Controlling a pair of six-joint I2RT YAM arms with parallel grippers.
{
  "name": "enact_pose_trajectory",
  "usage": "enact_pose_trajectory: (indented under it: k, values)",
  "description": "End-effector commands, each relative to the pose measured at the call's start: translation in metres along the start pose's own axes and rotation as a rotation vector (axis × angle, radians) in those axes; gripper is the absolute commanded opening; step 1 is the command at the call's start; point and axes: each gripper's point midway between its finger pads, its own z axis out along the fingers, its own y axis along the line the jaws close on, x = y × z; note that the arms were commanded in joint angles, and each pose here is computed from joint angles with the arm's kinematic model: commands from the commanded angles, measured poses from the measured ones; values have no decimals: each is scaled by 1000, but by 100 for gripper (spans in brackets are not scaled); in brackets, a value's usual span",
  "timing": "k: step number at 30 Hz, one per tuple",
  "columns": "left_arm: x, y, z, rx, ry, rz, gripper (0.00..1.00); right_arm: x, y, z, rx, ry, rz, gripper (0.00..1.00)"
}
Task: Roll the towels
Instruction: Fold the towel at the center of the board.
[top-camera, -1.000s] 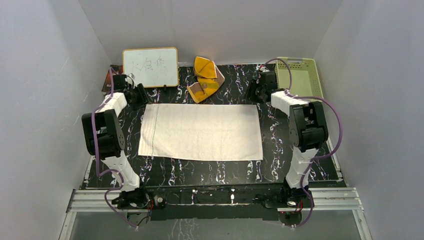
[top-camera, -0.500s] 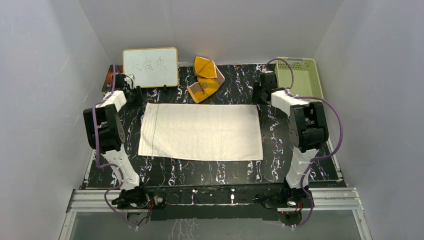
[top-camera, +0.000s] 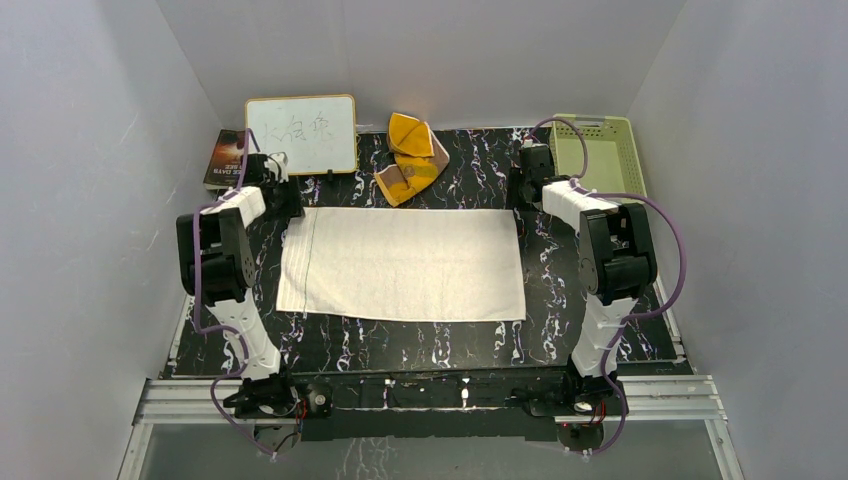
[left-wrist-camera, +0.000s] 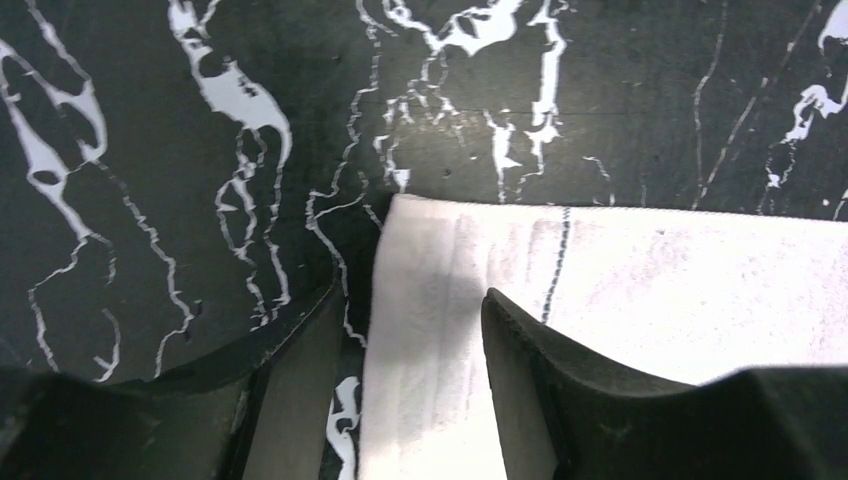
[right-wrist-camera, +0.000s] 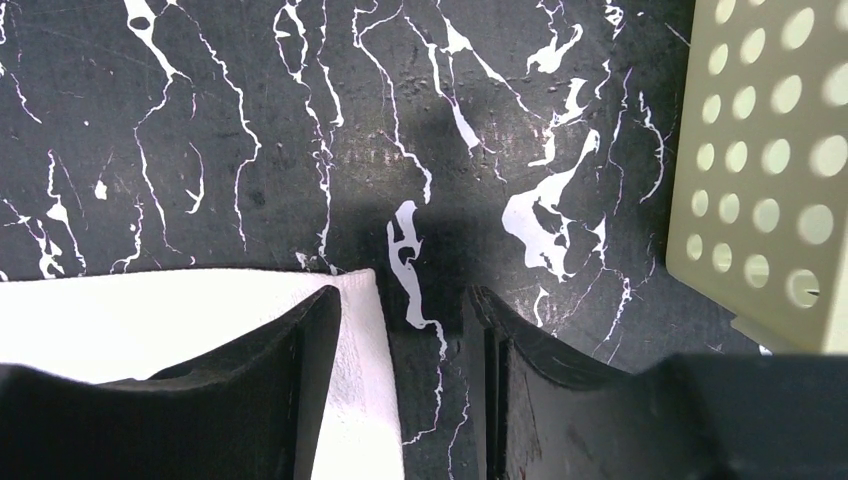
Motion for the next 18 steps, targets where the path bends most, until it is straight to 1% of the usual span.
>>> enact_pose_trajectory:
  k: [1, 8, 18]
  values:
    - [-17, -6, 3, 5, -37, 42, 53, -20, -2, -2, 19, -57, -15, 47]
    - [-25, -9, 5, -3, -45, 51, 55, -17, 2, 2, 55, -45, -77, 47]
    - [-9, -7, 12, -8, -7, 55, 56, 2, 15, 11, 3, 10, -114, 48]
